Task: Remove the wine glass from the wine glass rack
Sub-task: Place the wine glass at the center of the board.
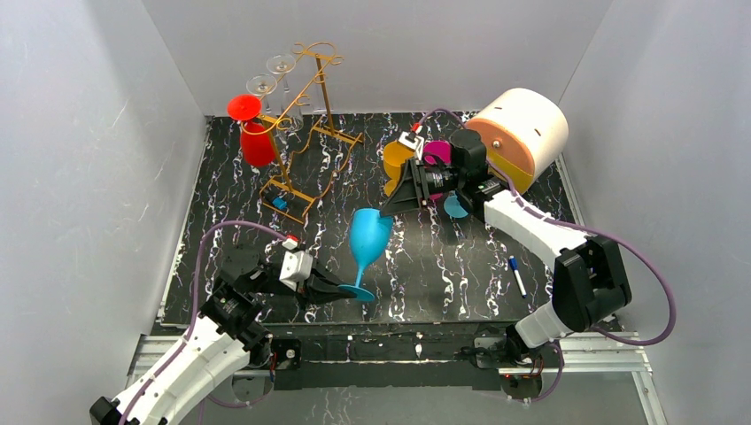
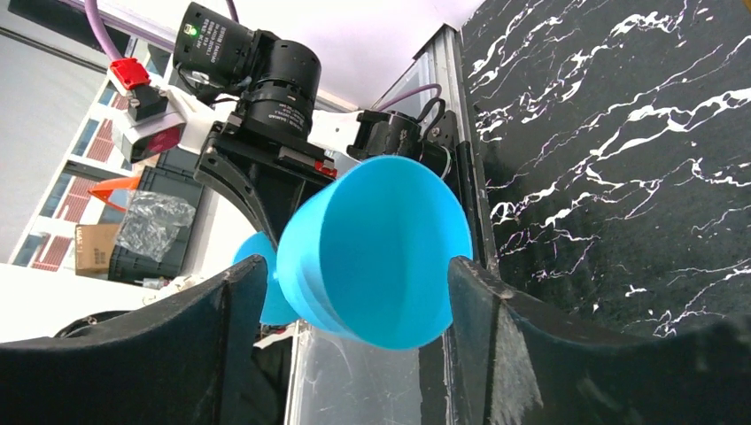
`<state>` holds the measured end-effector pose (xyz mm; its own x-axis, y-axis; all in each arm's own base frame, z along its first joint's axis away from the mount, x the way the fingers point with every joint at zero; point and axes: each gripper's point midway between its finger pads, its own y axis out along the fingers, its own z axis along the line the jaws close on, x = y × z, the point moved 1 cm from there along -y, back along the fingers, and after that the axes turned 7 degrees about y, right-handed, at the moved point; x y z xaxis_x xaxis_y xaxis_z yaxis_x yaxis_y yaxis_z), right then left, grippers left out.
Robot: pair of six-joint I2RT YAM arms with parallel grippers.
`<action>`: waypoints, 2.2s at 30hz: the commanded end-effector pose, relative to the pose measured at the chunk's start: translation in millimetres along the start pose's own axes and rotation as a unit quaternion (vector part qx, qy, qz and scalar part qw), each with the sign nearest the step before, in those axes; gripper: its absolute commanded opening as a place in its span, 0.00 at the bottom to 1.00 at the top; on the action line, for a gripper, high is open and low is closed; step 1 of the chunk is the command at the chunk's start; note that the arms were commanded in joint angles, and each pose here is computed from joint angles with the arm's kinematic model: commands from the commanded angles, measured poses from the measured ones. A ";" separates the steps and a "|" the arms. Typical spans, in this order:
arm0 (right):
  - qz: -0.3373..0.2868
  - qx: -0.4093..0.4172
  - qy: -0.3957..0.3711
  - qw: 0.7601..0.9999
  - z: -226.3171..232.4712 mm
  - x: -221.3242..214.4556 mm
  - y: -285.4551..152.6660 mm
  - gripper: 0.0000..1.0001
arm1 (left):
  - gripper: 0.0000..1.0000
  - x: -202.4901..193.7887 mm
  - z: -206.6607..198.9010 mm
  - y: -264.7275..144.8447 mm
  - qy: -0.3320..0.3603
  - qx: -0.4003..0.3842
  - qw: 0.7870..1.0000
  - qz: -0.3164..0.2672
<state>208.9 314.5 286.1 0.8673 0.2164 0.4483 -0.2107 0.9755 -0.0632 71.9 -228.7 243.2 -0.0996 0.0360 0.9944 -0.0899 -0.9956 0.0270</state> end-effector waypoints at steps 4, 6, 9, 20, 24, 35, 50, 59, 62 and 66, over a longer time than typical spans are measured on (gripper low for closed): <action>0.027 0.048 -0.053 0.997 30.5 -1.5 4.1 0.62 | 0.00 7.6 -6.1 -1.3 0.020 -0.022 1.000 0.004; 0.038 0.057 -0.063 0.996 36.9 -6.5 3.5 0.49 | 0.00 7.0 -3.0 -1.5 0.035 -0.015 0.999 0.005; 0.062 0.076 -0.074 0.992 46.6 -17.6 3.3 0.45 | 0.00 5.1 0.3 -1.2 0.041 -0.011 0.999 0.010; 0.092 0.101 -0.099 0.986 56.2 -33.0 6.0 0.16 | 0.00 -5.0 10.8 -1.4 0.054 -0.010 0.997 0.057; 0.083 0.102 -0.112 0.985 63.8 -31.7 4.9 0.01 | 0.00 0.4 13.4 -4.9 0.071 -0.003 0.995 0.074; 0.085 0.107 -0.126 0.983 70.1 -33.7 2.3 0.01 | 0.02 -8.6 10.4 -8.6 0.039 0.000 0.994 0.098; -0.006 -0.069 -0.132 0.989 18.2 -5.3 7.6 0.01 | 0.96 -16.5 26.0 -24.5 0.013 0.104 0.986 0.128; -0.081 -0.215 -0.148 0.962 -20.6 11.8 -12.1 0.01 | 0.98 -19.4 72.0 -55.7 0.016 0.276 0.945 0.174; -0.111 -0.308 -0.152 0.933 -41.8 21.4 -27.7 0.01 | 0.98 -23.4 79.9 -68.3 0.004 0.329 0.928 0.176; -0.138 -0.427 -0.173 0.877 -66.8 29.0 -48.3 0.01 | 0.98 -32.5 86.3 -78.4 0.002 0.356 0.912 0.203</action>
<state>243.9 301.0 247.9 0.7112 0.0967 0.6963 0.2767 0.8720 -0.4037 152.2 -176.3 219.9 -0.0409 -0.3101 0.9498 0.5114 -0.8232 -0.2467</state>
